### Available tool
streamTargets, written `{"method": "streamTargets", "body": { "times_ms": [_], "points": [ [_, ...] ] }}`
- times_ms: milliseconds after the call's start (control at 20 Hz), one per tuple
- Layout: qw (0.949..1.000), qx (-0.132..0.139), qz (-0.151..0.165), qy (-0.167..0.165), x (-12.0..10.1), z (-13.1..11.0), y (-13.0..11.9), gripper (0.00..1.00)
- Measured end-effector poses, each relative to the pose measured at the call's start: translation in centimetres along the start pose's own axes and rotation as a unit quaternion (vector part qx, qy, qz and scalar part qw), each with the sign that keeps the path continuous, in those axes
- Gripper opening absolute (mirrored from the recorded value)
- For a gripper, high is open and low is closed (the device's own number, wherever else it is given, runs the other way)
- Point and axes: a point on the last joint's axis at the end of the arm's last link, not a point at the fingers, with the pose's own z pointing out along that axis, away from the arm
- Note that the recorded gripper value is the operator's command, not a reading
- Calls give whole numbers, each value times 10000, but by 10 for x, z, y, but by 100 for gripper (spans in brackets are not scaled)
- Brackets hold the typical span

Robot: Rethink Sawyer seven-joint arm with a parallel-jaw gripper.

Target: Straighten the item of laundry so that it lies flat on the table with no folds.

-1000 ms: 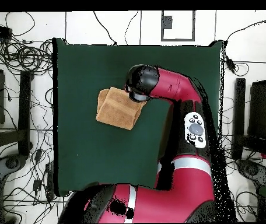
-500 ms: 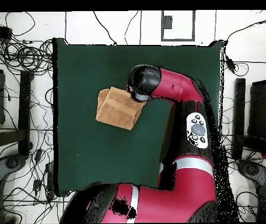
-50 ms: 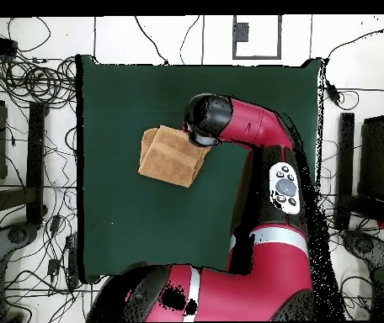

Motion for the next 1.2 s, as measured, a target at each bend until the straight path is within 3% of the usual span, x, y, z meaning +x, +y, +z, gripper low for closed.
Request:
{"method": "streamTargets", "body": {
  "times_ms": [550, 1200],
  "points": [
    [9990, 60, 9, -436, 4, 14, -1, 100],
    [9997, -21, 110, -230, 22, 26, -1, 100]
  ]
}}
